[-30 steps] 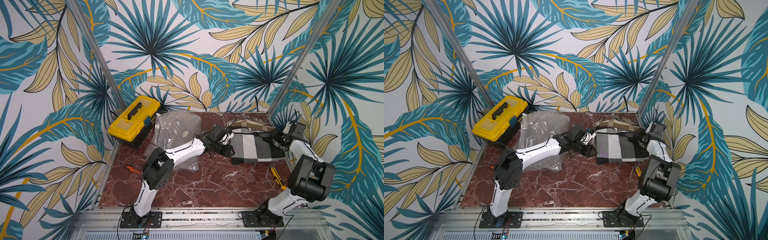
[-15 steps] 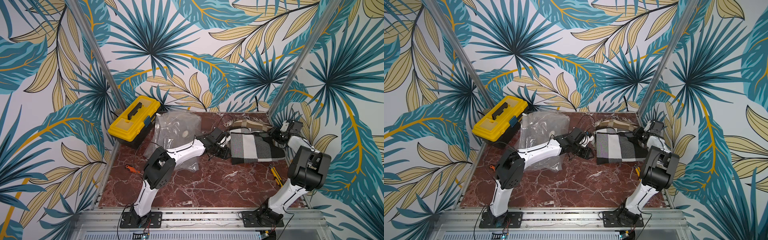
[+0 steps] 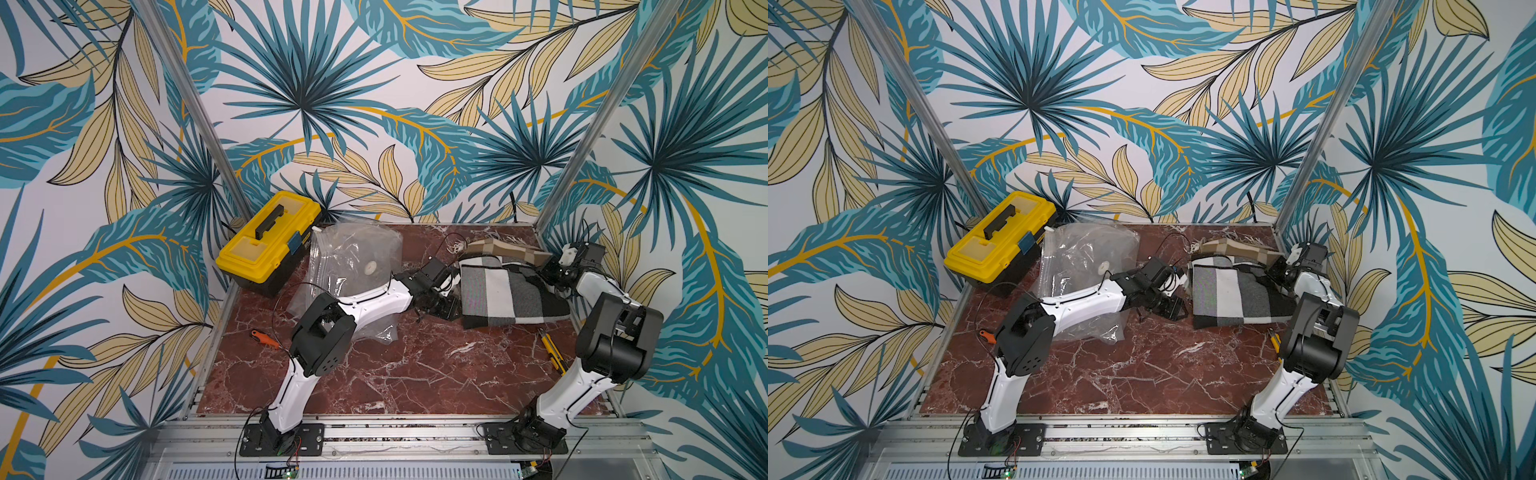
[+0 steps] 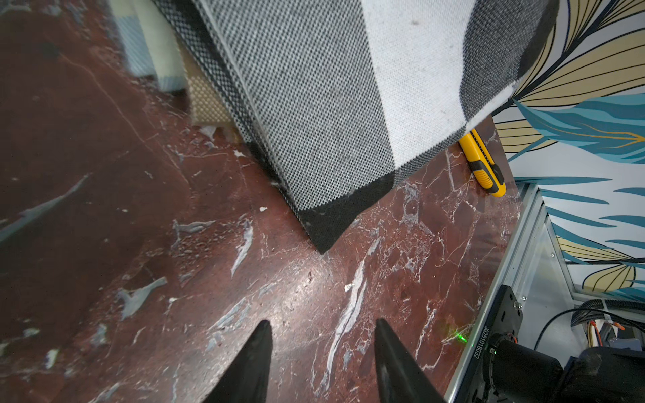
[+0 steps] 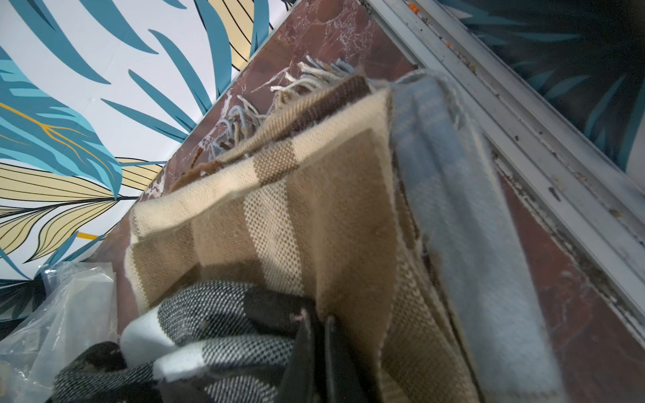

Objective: Take the blanket out of the vacuum bag
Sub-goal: Place the blanket at the center of the board.

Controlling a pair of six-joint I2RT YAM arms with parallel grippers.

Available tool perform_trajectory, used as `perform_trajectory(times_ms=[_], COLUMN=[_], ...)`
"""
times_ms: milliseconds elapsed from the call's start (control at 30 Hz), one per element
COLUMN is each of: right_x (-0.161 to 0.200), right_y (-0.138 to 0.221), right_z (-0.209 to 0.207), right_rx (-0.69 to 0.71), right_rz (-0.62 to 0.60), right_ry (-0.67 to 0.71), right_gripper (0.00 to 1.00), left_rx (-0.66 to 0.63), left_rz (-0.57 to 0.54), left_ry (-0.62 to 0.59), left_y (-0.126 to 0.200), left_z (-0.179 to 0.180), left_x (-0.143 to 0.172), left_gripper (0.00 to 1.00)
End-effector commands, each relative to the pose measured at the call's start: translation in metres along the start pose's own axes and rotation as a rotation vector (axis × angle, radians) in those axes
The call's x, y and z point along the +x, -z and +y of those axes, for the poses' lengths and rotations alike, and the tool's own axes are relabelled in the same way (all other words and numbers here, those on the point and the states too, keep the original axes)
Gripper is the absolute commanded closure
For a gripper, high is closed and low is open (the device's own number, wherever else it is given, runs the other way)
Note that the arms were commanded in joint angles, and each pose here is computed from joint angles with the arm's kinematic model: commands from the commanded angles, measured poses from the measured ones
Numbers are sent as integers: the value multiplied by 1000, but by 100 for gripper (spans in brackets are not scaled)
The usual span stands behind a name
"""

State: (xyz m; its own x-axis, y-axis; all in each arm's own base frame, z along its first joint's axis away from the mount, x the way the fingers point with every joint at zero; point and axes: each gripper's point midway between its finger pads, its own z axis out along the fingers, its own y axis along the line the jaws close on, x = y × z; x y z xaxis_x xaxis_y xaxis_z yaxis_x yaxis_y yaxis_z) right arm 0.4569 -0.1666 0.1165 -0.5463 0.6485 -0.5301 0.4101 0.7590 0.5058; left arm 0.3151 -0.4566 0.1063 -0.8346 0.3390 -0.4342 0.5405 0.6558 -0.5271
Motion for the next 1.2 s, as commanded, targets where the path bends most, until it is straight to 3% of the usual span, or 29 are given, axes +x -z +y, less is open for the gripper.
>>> perform_trajectory(times_ms=[0, 367, 667, 833, 1033, 1167], right_x=[-1, -67, -120, -127, -129, -134], right_y=[20, 58, 86, 95, 77, 88], right_z=[20, 44, 28, 5, 17, -5], right_rx=[-43, 11, 146, 187, -12, 109], right_rz=[14, -183, -382, -460, -432, -519], right_ry=[-8, 99, 126, 56, -79, -78], right_gripper=[100, 100, 100, 100, 100, 100], left_rx=[-8, -14, -29, -22, -22, -18], left_rz=[-16, -22, -11, -5, 2, 4], left_ry=[-2, -4, -15, -9, -5, -5], left_y=[-3, -1, 0, -4, -8, -6], left_z=[3, 8, 14, 16, 18, 17], left_x=[-2, 6, 11, 10, 11, 13], left_gripper=[51, 51, 51, 51, 51, 51])
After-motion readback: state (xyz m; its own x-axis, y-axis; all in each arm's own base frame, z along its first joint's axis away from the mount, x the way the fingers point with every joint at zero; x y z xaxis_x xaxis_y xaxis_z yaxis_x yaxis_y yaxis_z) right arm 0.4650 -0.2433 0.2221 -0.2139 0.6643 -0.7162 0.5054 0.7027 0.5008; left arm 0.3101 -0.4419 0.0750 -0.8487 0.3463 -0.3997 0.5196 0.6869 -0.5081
